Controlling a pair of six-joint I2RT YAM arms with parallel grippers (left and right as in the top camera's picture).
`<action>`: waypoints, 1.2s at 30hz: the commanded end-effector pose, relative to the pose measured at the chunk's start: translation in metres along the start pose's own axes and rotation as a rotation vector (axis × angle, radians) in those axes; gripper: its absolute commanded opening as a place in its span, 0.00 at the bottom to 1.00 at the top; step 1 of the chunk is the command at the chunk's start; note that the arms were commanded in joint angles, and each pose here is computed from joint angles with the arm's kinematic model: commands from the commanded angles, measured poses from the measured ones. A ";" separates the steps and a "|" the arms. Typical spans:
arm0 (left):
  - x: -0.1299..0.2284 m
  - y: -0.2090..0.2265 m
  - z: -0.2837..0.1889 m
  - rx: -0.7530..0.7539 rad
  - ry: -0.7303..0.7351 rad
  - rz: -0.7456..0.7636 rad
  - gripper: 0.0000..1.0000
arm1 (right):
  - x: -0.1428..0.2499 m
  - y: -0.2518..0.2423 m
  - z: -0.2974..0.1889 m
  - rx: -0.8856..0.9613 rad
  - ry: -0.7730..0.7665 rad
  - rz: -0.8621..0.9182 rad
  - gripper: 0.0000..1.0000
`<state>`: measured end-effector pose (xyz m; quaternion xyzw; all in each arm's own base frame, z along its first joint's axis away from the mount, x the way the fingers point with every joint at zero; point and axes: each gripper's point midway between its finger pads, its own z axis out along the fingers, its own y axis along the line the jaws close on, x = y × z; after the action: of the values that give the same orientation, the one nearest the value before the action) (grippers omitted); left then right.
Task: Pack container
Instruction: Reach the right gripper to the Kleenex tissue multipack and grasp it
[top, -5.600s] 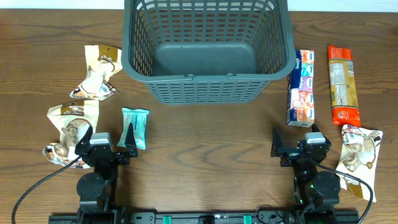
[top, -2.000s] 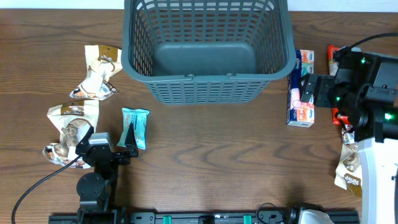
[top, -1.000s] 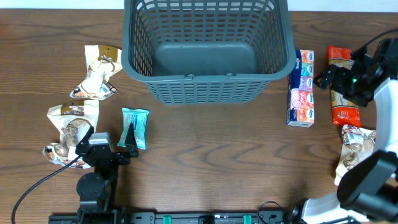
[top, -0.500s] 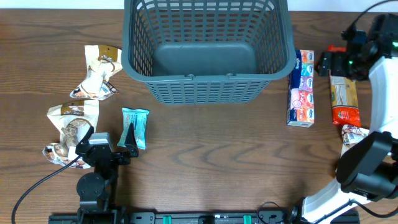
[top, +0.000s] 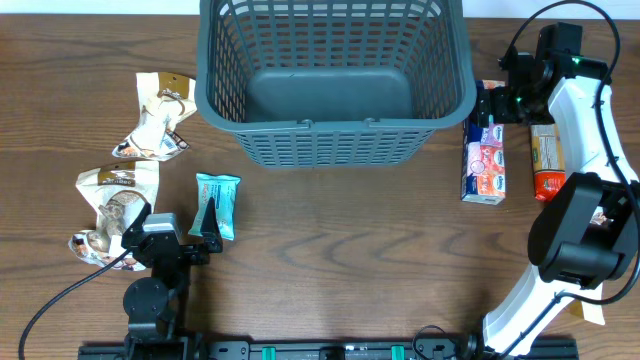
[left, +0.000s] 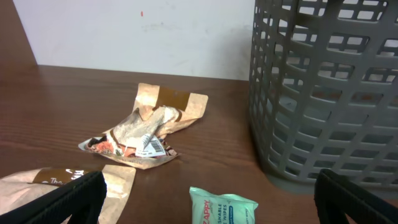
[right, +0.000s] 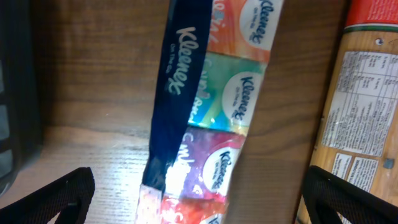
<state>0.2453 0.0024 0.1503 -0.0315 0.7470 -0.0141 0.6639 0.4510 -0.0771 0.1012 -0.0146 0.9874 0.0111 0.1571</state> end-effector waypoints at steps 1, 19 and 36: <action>0.018 0.001 0.001 -0.005 0.057 -0.003 0.99 | -0.004 -0.006 0.006 0.036 0.000 0.031 0.99; 0.018 0.001 0.001 -0.005 0.057 -0.003 0.99 | 0.006 -0.006 0.061 0.075 0.079 0.143 0.99; 0.018 0.001 0.001 -0.005 0.057 -0.003 0.99 | 0.027 0.001 0.111 0.066 0.174 0.214 0.99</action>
<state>0.2453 0.0024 0.1503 -0.0315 0.7470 -0.0141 0.6639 0.4599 -0.0799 -0.0003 0.0865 0.9929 -0.0056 0.0820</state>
